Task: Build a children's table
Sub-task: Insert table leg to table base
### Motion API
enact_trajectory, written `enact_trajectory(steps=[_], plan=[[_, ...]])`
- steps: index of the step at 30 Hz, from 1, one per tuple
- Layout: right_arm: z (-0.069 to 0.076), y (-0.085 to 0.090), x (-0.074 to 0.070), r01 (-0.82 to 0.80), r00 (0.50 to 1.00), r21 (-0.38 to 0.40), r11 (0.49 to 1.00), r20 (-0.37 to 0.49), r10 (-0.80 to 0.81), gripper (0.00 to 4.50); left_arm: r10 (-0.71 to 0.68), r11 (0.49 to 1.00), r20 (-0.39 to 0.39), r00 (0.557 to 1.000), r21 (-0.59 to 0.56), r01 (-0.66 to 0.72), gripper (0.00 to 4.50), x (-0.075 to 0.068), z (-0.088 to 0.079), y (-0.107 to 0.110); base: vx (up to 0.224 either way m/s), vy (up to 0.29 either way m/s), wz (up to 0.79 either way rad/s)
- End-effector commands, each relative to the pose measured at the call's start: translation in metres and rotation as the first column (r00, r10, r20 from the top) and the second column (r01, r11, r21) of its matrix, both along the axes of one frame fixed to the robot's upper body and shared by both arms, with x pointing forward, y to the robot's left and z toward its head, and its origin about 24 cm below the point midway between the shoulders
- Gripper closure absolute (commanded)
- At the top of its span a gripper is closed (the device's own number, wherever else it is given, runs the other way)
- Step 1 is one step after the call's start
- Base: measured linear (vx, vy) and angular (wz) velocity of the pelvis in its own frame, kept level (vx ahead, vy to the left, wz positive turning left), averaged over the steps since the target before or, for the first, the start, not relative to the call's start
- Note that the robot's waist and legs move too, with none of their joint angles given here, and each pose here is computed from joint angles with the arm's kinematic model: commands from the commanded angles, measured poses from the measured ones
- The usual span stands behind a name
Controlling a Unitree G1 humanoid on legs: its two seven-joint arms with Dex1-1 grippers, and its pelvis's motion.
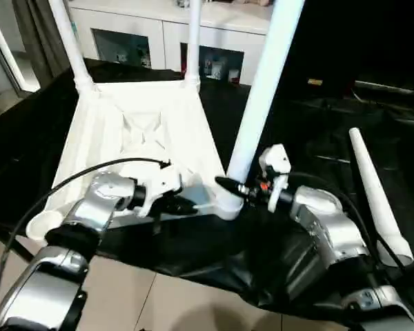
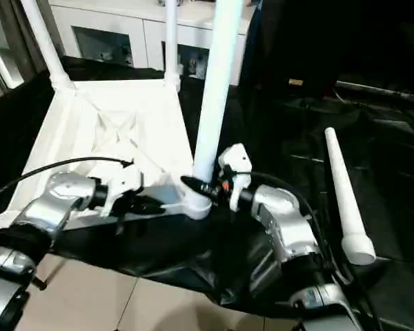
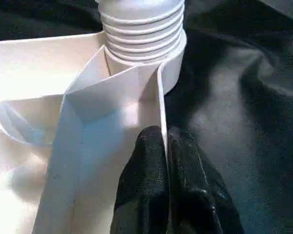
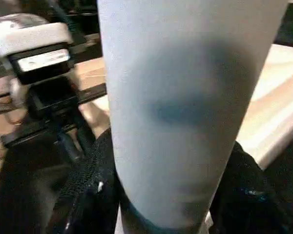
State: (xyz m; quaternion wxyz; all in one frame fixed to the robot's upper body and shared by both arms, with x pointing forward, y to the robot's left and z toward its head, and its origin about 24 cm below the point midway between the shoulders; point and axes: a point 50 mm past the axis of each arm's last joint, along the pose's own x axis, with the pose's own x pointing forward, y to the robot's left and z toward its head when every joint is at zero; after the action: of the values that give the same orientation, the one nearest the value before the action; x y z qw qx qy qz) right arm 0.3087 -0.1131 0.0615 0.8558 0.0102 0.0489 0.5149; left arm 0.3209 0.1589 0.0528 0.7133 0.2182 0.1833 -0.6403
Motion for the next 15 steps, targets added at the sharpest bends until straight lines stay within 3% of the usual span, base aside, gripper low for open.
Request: enact_trajectory(steps=[1,6,15], plan=[[-0.031,-0.012,-0.010,0.017,0.990,-0.092,0.996,-0.135,-0.029,2.62,-0.179,0.984,-0.004,0.984,-0.011,0.179,4.50,-0.009,0.004,-0.015,0.000,0.000,0.00],[-0.037,-0.014,-0.018,-0.015,0.990,-0.110,0.994,-0.140,-0.001,2.62,-0.179,0.984,0.006,0.984,0.012,0.179,4.50,-0.009,0.004,-0.012,0.000,0.000,0.00],[-0.043,-0.017,-0.018,0.028,0.988,-0.122,0.992,-0.150,-0.046,2.62,-0.150,0.988,0.020,0.988,0.024,0.149,4.50,-0.008,0.002,-0.010,0.000,0.000,0.00]])
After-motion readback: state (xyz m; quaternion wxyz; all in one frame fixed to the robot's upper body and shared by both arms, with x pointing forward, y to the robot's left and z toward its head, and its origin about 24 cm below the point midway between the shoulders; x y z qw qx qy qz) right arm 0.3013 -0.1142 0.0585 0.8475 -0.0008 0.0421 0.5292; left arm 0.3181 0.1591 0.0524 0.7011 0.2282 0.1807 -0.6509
